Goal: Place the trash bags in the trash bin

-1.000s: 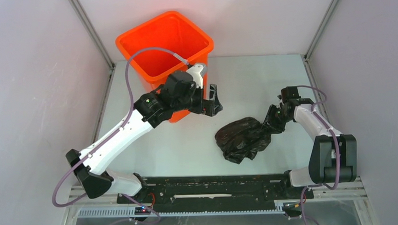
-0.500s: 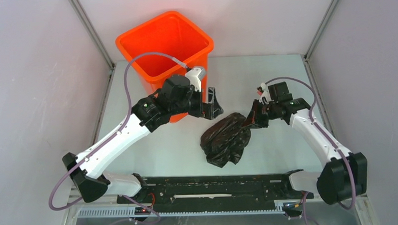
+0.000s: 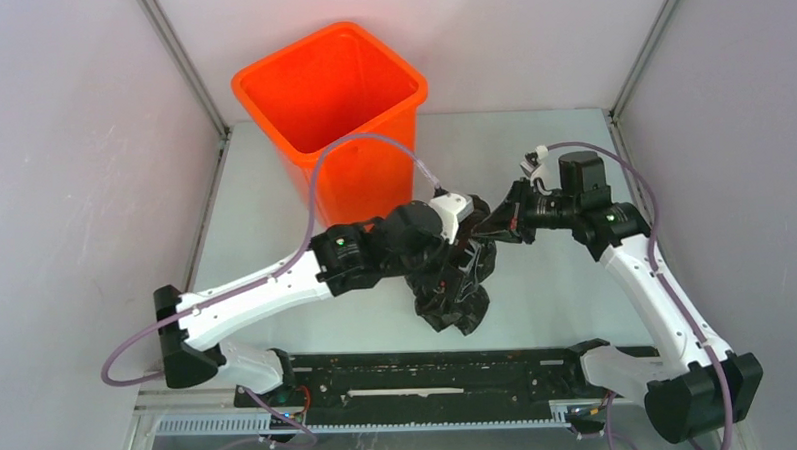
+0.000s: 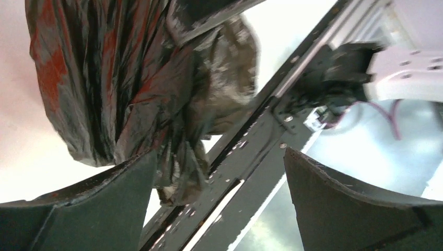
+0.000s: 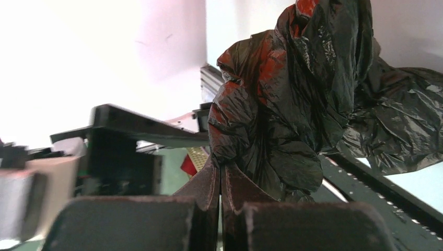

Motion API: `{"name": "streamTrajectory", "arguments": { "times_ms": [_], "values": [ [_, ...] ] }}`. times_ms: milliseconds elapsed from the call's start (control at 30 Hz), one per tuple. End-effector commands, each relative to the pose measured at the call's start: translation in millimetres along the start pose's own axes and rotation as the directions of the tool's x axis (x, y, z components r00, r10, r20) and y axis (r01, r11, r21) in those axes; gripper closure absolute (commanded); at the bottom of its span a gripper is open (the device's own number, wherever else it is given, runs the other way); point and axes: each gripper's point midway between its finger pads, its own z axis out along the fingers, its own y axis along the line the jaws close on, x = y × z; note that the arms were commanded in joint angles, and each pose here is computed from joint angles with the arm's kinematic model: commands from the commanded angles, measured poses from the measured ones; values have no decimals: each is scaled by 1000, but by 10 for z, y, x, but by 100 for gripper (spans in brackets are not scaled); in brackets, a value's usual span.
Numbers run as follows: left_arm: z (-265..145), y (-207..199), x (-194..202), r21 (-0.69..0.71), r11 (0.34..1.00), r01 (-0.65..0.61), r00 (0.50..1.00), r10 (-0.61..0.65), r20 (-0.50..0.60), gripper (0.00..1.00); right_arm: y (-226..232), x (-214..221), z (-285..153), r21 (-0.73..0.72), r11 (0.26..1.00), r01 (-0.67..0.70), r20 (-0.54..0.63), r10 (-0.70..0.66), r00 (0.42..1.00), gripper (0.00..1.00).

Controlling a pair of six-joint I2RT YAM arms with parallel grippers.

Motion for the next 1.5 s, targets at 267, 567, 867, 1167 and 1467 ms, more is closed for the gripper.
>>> {"name": "streamTrajectory", "arguments": {
  "times_ms": [267,567,867,1167,1467],
  "values": [
    [74,415,-50,-295,954,-49,999,42,-28,48,768,77,-412,-172,983,61,53,-52,997,100],
    [-367,377,-496,-248,969,-19,993,46,105,95,406,-183,-537,125,966,225,111,-239,965,100],
    [-627,396,-963,57,983,173,946,-182,268,100,238,-522,-771,431,819,379,84,-455,886,58],
    [-761,411,-1383,248,891,380,839,-445,312,100,116,-125,-823,369,836,407,71,-462,884,26],
    [-858,239,-1435,439,741,509,714,-648,265,100,197,267,-703,134,858,496,129,-511,850,10]
  ]
}}
